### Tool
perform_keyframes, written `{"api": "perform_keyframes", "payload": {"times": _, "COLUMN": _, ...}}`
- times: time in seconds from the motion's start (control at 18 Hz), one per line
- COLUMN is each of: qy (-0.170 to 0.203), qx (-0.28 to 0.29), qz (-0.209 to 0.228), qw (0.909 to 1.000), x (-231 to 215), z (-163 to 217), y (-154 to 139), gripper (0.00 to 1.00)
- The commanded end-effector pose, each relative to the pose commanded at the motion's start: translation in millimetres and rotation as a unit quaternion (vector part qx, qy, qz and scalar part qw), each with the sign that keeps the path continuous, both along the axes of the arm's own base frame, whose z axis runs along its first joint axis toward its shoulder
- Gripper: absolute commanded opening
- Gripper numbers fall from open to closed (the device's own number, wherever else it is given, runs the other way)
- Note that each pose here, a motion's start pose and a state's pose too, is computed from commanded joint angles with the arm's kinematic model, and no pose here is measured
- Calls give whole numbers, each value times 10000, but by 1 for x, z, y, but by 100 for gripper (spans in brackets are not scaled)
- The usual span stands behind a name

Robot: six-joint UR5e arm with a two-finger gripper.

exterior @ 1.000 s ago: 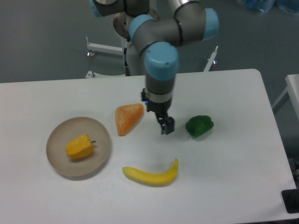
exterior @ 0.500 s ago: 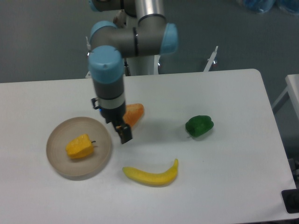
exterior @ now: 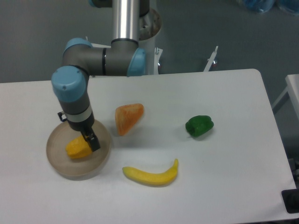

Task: Pick up the yellow pepper from the plate
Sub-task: 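Lower the gripper and close it on the yellow pepper, then lift the yellow pepper off the plate and carry it toward the green pepper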

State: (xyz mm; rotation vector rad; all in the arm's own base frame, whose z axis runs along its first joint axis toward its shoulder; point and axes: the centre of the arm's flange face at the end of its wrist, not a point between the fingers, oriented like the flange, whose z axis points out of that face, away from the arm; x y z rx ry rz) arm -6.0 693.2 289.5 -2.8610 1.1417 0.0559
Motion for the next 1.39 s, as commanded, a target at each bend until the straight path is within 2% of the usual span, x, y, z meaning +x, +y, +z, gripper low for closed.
{"api": "perform_keyframes", "payload": {"times": 0.5, "qy": -35, "qx": -220, "qz": -69, "qw": 9997, "x": 5, "z": -33, "y": 7, "gripper": 100}}
{"api": "perform_keyframes", "payload": {"times": 0.56, "qy": -38, "qx": -235, "qz": -69, "qw": 9997, "x": 5, "z": -36, "y": 8, "gripper": 89}}
{"api": "perform_keyframes", "payload": {"times": 0.72, "qy": -45, "qx": -257, "qz": -23, "qw": 9997, "x": 5, "z": -38, "y": 7, "gripper": 37}}
{"api": "perform_keyframes", "payload": {"times": 0.83, "qy": -27, "qx": -168, "qz": -15, "qw": 9999, "x": 4, "z": -27, "y": 10, "gripper": 15}}
{"api": "perform_keyframes", "payload": {"times": 0.89, "qy": -19, "qx": -122, "qz": -8, "qw": 9999, "x": 3, "z": -22, "y": 10, "gripper": 9}}
{"api": "perform_keyframes", "payload": {"times": 1.06, "qy": 28, "qx": 40, "qz": 131, "qw": 9999, "x": 0, "z": 5, "y": 10, "gripper": 7}}
{"api": "perform_keyframes", "payload": {"times": 1.17, "qy": 28, "qx": 181, "qz": 428, "qw": 9989, "x": -8, "z": 27, "y": 2, "gripper": 8}}
{"api": "perform_keyframes", "payload": {"times": 1.28, "qy": 2, "qx": 311, "qz": 752, "qw": 9967, "x": -38, "z": 50, "y": -7, "gripper": 9}}
{"api": "perform_keyframes", "payload": {"times": 1.39, "qy": -90, "qx": 262, "qz": 890, "qw": 9956, "x": -62, "z": 66, "y": -16, "gripper": 9}}
